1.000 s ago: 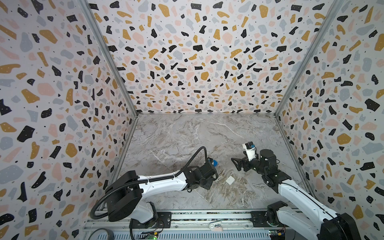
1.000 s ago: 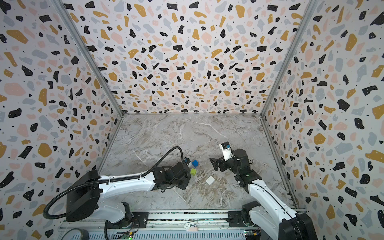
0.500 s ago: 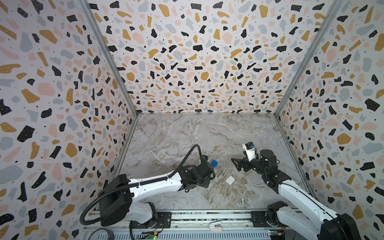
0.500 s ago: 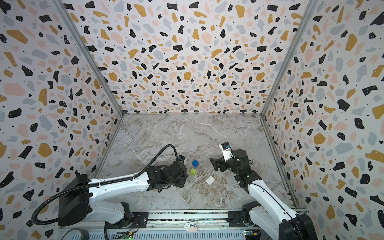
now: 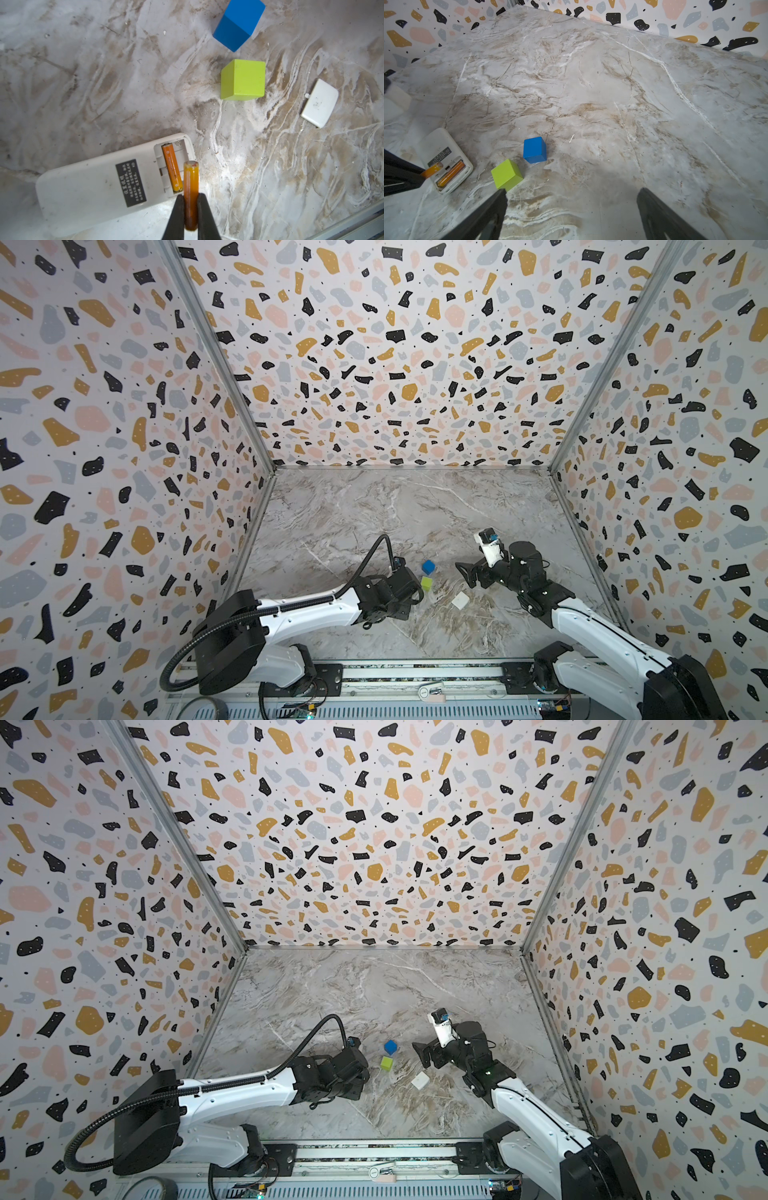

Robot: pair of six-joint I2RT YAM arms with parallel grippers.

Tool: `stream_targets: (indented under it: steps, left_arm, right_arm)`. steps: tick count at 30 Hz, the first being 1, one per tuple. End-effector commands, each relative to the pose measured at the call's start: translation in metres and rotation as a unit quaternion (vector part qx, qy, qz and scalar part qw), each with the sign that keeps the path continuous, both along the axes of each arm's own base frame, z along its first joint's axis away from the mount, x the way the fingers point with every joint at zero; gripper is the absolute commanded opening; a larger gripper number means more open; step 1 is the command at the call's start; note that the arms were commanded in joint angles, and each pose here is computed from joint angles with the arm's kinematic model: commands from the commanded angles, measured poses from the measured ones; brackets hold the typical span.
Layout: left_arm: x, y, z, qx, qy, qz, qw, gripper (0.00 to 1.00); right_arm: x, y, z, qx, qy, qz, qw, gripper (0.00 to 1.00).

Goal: Load the batteries into the remote control
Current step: 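Carry the orange battery over the remote's open compartment with the left gripper, then lower the battery into the compartment beside the first and open the left gripper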

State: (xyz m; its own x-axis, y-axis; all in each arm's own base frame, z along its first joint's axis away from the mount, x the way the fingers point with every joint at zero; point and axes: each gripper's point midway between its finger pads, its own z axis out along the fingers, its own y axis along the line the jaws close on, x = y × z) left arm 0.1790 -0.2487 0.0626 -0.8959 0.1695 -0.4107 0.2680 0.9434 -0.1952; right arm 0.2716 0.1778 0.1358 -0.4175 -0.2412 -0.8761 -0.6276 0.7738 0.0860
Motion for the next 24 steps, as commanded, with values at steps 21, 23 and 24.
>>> stream_targets:
  steps: [21,23,24]
  left_arm:
    - [0.001,0.005,-0.022,0.028,0.031,-0.003,0.999,0.07]
    - [0.000,0.004,-0.024,0.027,0.035,-0.005,0.999,0.07]
    - [0.000,0.003,-0.024,0.027,0.036,-0.005,0.999,0.08]
  right_arm:
    - [0.003,0.000,0.009,-0.011,-0.016,-0.007,1.000,1.00]
    - [0.003,0.000,0.009,-0.012,-0.016,-0.007,1.000,1.00]
    - [0.003,0.000,0.010,-0.012,-0.016,-0.007,1.000,1.00]
